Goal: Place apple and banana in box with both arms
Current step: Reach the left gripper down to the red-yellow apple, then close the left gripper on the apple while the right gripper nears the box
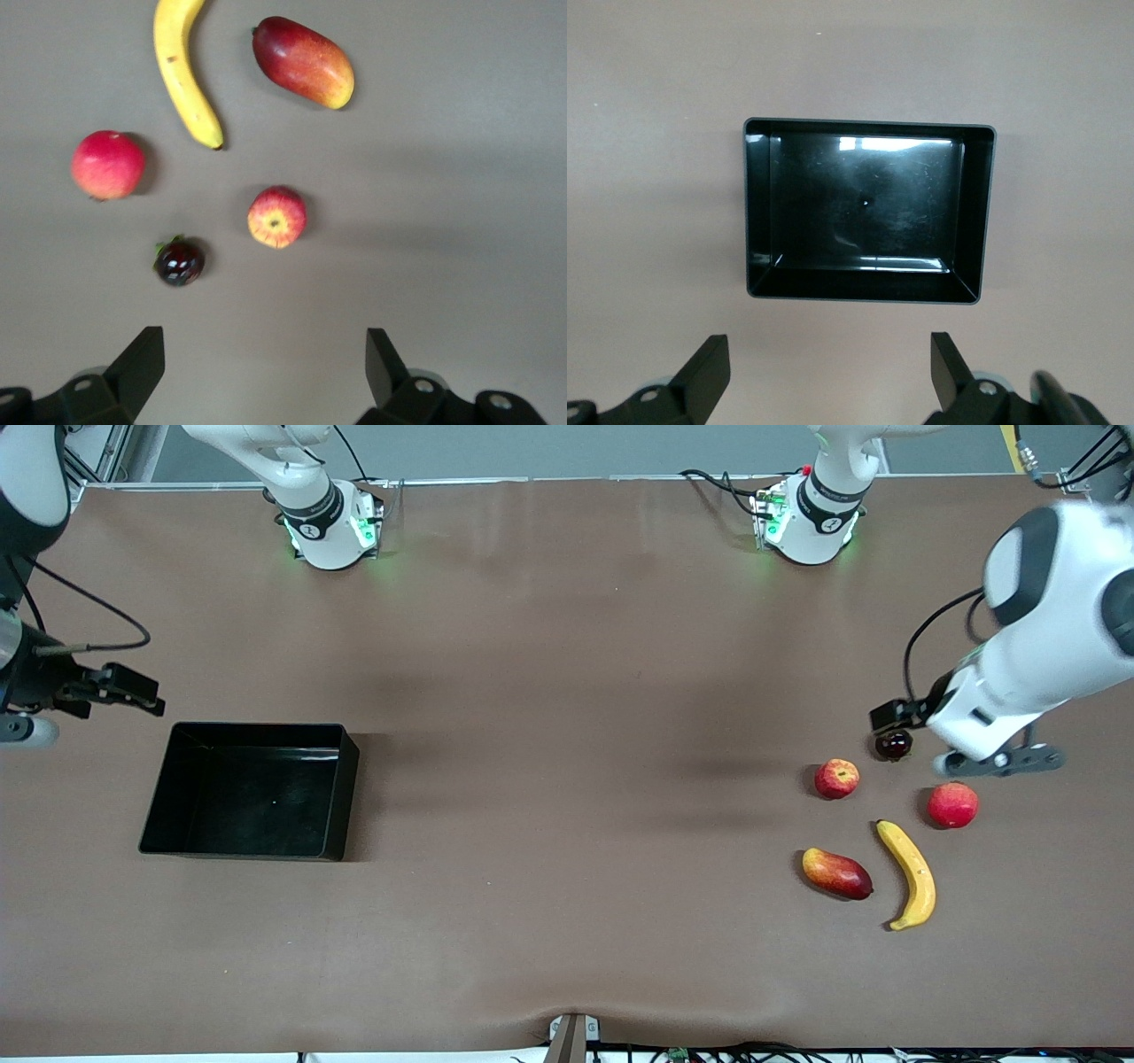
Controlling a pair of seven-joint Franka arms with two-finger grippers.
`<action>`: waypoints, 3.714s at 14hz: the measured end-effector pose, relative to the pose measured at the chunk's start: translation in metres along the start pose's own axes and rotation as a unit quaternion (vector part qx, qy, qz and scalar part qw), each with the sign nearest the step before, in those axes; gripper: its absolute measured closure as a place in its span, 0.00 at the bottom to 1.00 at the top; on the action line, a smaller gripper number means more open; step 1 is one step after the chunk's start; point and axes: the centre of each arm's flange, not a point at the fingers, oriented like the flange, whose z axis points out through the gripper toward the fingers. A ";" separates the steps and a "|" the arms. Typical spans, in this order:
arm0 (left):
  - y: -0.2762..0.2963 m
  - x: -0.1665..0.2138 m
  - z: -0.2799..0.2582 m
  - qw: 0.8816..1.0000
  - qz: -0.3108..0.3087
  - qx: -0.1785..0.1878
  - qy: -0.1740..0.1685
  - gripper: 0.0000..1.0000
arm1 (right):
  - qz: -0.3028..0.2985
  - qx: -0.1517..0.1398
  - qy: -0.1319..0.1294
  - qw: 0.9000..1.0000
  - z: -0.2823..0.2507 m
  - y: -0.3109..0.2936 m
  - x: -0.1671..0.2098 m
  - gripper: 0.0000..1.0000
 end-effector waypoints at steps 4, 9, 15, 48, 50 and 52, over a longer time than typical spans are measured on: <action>0.003 -0.005 0.065 1.000 0.010 0.002 0.027 0.00 | 0.025 0.003 -0.021 0.999 0.033 0.033 0.014 0.00; -0.019 -0.005 0.142 0.998 0.014 0.004 0.068 0.00 | 0.059 0.011 -0.078 0.995 0.115 0.080 0.035 0.00; -0.036 0.005 0.196 0.997 0.017 -0.008 0.071 0.00 | 0.012 -0.005 -0.055 0.998 0.201 0.151 0.048 0.00; 0.046 -0.011 0.076 0.999 0.024 0.012 0.025 0.29 | -0.080 0.062 -0.152 0.983 0.199 -0.106 0.042 0.95; 0.050 -0.012 0.075 0.999 0.024 0.011 0.025 0.29 | -0.064 0.077 -0.142 0.985 0.199 -0.149 0.040 0.95; 0.055 -0.011 0.071 0.999 0.022 0.010 0.029 0.29 | -0.045 0.091 -0.126 0.987 0.198 -0.186 0.038 0.95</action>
